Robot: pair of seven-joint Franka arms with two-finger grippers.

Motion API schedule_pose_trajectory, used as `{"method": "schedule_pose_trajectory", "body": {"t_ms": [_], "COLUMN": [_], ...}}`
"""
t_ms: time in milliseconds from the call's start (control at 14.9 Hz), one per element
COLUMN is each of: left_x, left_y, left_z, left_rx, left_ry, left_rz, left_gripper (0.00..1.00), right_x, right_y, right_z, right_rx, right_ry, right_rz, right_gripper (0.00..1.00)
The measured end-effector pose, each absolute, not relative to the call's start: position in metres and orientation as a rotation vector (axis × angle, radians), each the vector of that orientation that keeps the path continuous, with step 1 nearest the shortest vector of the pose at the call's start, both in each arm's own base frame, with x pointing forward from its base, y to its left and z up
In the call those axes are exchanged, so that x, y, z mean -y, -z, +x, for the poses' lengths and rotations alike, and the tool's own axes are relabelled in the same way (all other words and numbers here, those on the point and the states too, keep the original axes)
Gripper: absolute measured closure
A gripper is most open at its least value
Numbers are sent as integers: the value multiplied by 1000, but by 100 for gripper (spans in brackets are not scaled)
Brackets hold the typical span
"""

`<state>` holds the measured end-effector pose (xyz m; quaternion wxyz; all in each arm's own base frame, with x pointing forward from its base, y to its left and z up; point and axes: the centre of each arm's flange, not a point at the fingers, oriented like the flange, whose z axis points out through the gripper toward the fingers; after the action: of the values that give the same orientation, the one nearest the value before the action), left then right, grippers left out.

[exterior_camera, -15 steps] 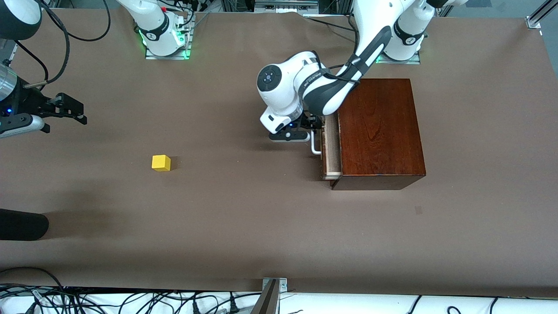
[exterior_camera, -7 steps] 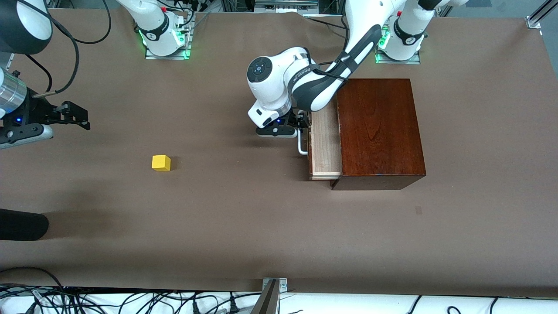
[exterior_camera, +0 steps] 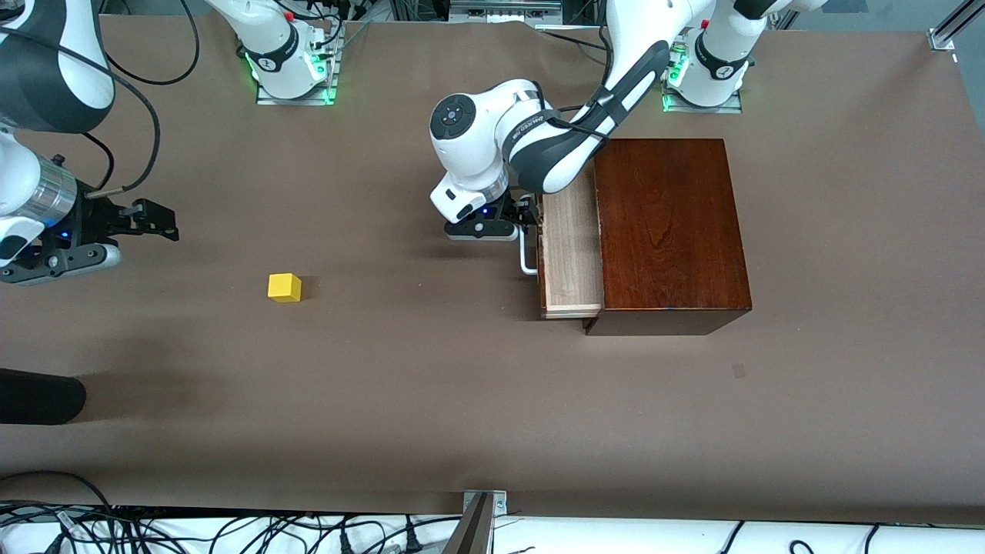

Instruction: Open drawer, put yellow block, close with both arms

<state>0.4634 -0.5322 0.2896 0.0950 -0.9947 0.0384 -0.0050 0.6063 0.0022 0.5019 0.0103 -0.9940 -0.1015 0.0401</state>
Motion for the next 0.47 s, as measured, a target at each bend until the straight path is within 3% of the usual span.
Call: {"method": "schedule_pose_trajectory", "body": {"t_ms": [468], "left_x": [538], "left_y": [-292], "left_z": [460], "left_rx": [-103], "left_ry": [2], "left_rz": [-2971], "left_gripper": [0], "right_x": [-21], "right_y": [-421], "right_z": [616], "right_rx": [126], "right_ry": [-137], "right_rz": [-3094], "right_gripper": [0]}}
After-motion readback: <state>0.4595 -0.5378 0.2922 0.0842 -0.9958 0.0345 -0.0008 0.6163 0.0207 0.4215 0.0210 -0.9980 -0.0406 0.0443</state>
